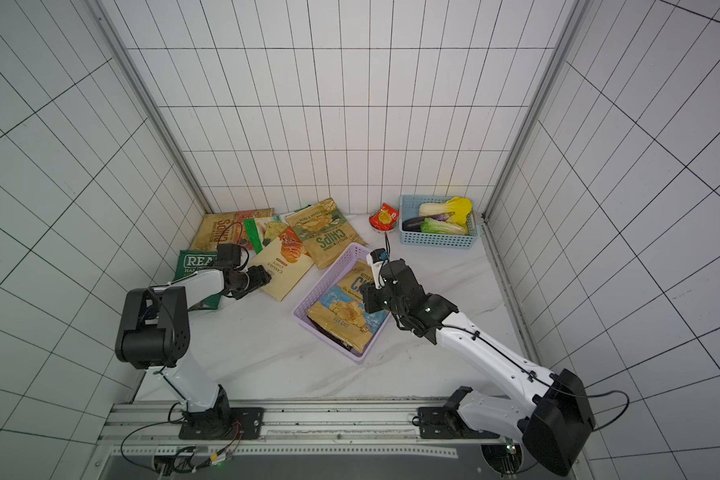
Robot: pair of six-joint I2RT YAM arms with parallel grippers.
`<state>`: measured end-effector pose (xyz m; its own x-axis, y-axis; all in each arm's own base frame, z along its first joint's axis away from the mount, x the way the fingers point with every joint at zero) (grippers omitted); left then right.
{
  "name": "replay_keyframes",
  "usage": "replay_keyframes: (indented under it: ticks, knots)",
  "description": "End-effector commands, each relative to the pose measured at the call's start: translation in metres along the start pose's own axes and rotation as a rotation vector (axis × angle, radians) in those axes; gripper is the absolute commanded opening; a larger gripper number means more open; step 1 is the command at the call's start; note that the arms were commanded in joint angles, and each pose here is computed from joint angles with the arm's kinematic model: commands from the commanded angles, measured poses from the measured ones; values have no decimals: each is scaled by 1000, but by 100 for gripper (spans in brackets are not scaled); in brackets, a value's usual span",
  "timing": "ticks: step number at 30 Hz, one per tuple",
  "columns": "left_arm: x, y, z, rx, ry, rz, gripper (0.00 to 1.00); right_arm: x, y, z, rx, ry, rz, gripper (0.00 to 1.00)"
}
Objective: Put the potato chips into the basket
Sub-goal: Pick up the potato chip from the center of the board.
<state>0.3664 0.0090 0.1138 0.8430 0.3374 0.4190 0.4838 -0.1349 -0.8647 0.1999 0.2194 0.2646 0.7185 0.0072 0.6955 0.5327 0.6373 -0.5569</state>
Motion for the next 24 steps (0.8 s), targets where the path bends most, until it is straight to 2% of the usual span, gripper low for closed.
replay_keyframes:
  ticks: [1, 6, 7, 11, 16, 19, 24]
  knots:
    - [19, -1, 0, 24, -52, -39, 79, -4, -3, -4, -17, 8, -17, 14]
    - [20, 17, 1, 0, -94, 28, 79, -1, -7, -3, -19, 1, -29, 14]
    - [21, 22, 1, -6, -103, 41, 73, -1, -7, -2, -18, 0, -26, 14]
    - [21, 34, 3, -6, -133, 71, 72, 1, -10, 0, -12, -7, -19, 14]
    - [21, 37, 5, -7, -164, 69, 72, 2, -15, 1, -17, -12, -31, 14]
    - [22, 39, 3, -49, -181, 71, 71, 2, -15, 0, -20, -15, -29, 14]
    - [23, 37, -2, -126, -203, 68, 36, 1, -13, 0, -20, -18, -15, 14]
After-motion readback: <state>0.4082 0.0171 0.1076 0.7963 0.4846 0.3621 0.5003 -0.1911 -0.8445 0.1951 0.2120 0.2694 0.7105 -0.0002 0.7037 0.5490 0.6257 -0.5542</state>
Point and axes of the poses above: each gripper's point midway between its finger pads, its own y axis out along the fingers, its own z axis along the line the jaws close on, x = y × z, the point moved 9 cm from there along -y, back along the fingers, and after that the axes turned 9 degrees about y, right-handed, at the moved point
